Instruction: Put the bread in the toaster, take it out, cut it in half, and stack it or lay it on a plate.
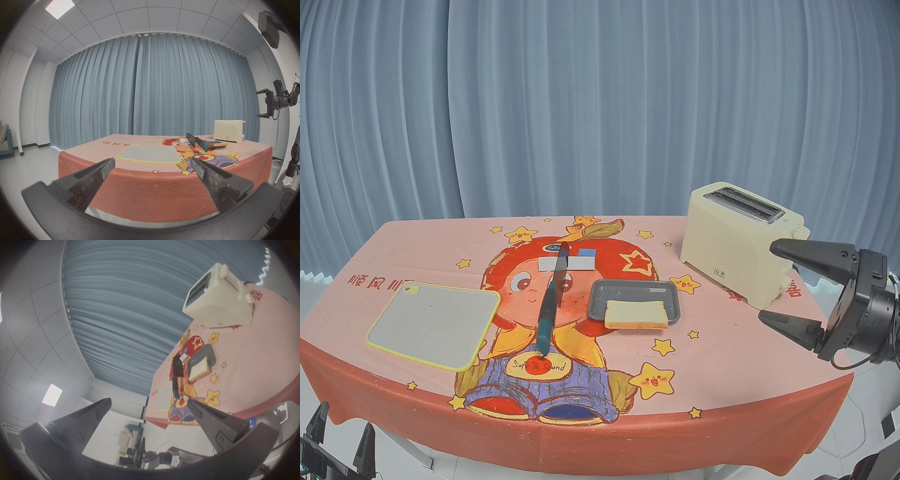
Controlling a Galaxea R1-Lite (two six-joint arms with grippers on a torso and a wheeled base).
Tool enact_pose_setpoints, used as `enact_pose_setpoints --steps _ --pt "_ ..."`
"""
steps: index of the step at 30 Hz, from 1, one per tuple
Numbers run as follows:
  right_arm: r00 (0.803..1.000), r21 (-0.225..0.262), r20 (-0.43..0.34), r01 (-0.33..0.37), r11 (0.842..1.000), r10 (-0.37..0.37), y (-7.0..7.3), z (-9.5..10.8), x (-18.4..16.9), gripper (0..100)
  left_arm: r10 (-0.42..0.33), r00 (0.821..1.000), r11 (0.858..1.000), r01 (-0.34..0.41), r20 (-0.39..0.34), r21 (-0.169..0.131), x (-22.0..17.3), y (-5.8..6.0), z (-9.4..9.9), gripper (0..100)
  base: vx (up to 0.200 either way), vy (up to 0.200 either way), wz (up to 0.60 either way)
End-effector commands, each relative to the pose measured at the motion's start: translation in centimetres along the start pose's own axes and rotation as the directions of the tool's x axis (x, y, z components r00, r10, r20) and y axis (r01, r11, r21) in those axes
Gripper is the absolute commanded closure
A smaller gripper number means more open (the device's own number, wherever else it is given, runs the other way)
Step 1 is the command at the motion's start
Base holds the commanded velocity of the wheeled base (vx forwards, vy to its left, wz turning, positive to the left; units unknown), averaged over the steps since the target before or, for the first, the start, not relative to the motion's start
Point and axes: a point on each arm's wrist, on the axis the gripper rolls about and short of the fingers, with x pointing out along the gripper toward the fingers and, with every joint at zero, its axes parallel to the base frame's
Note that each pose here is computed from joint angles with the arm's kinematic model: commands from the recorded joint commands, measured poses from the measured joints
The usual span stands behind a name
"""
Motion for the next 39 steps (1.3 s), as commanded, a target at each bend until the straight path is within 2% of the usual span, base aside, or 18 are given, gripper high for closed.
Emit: enact_pose_setpoints --steps 1,9,18,39 --pt "0.999 0.005 0.014 0.032 0.999 -0.032 -0.6 0.0 1.3 0 0.0 1.0 1.0 0.0 -0.012 0.0 0.1 0.0 -0.5 0 0.0 0.0 0.0" --pt "0.999 0.003 0.017 0.032 0.999 -0.032 -0.8 0.0 1.5 0 0.0 1.0 1.0 0.0 -0.012 0.0 0.1 0.0 -0.5 0 0.0 0.0 0.0" --pt "0.994 0.013 0.032 0.102 0.995 -0.103 -1.9 0.0 2.9 0 0.0 1.0 1.0 0.0 -0.012 0.0 0.1 0.0 -0.5 0 0.0 0.0 0.0" --pt "0.989 0.019 -0.005 0.149 0.989 -0.149 -2.8 -0.5 4.1 0 0.0 1.0 1.0 0.0 -0.012 0.0 0.1 0.0 -0.5 0 0.0 0.0 0.0"
